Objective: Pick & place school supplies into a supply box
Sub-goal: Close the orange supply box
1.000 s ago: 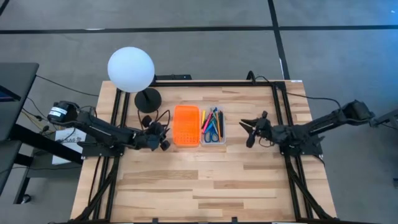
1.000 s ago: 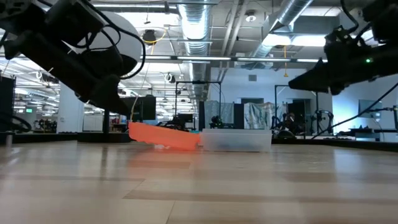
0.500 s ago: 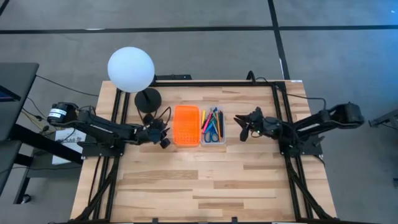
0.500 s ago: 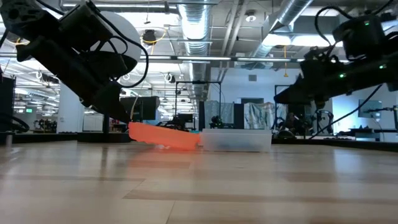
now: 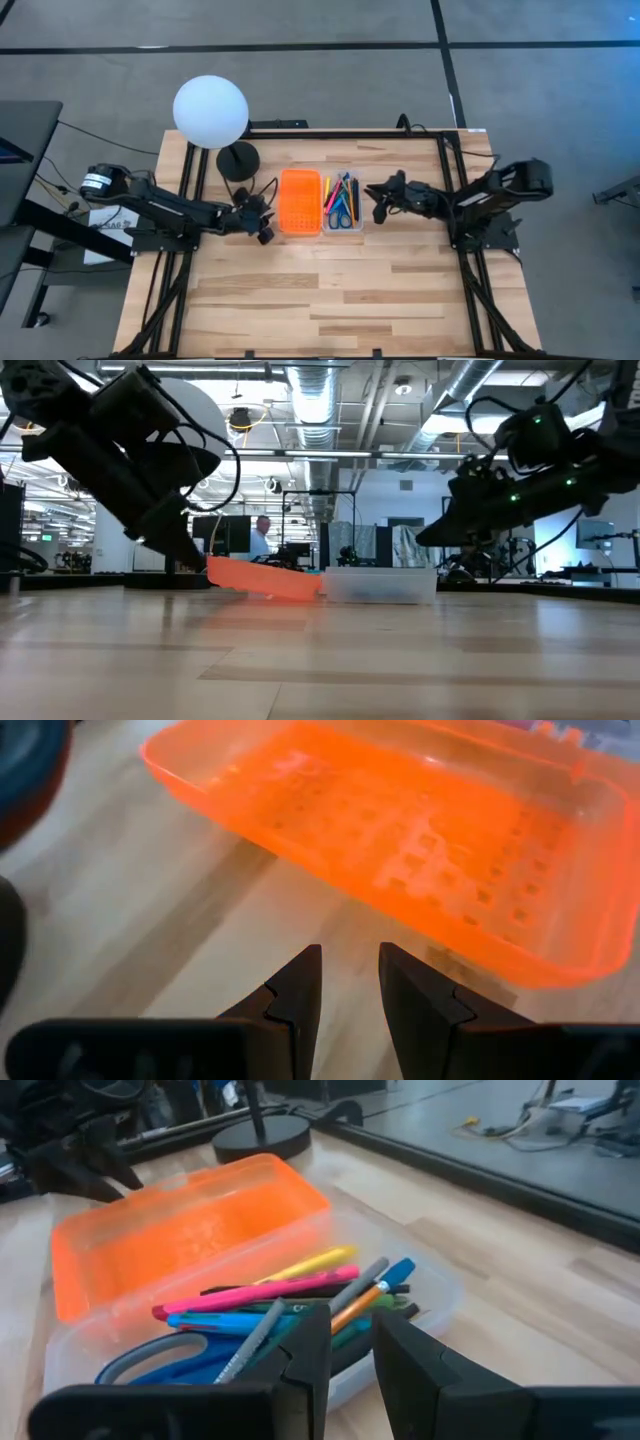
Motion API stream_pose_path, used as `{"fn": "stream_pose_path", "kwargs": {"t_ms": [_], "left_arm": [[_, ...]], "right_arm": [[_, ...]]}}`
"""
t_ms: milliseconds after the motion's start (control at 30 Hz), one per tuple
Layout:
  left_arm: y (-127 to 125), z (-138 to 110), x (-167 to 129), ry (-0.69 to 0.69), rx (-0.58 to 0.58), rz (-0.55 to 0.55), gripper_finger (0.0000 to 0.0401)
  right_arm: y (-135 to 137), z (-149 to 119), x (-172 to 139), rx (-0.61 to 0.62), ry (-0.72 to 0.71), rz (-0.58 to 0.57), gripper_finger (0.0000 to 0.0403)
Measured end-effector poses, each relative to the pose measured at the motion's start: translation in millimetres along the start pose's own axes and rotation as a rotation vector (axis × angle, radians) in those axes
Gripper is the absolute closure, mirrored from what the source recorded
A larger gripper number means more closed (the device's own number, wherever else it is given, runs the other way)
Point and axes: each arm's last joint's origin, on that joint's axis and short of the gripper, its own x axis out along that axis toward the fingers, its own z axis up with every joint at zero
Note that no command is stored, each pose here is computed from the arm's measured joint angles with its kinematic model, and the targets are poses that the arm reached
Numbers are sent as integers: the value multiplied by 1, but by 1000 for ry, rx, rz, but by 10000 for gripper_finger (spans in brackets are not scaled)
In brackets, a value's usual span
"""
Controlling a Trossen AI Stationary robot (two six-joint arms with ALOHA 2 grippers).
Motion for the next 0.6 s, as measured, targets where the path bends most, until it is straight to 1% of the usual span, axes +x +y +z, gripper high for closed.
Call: {"fn": "stream_pose_path", "kwargs": {"t_ms": [200,333,600], "left_arm": [[-5,-13,10,62,8,17,303],[-7,-18,16,86,12,15,303],[-12,-16,19,59,1,-33,303]], "right_arm": [[-7,-4,10,35,48,32,333],[-10,-6,14,50,63,24,333],[-15,-12,20,64,103,18,333]]}}
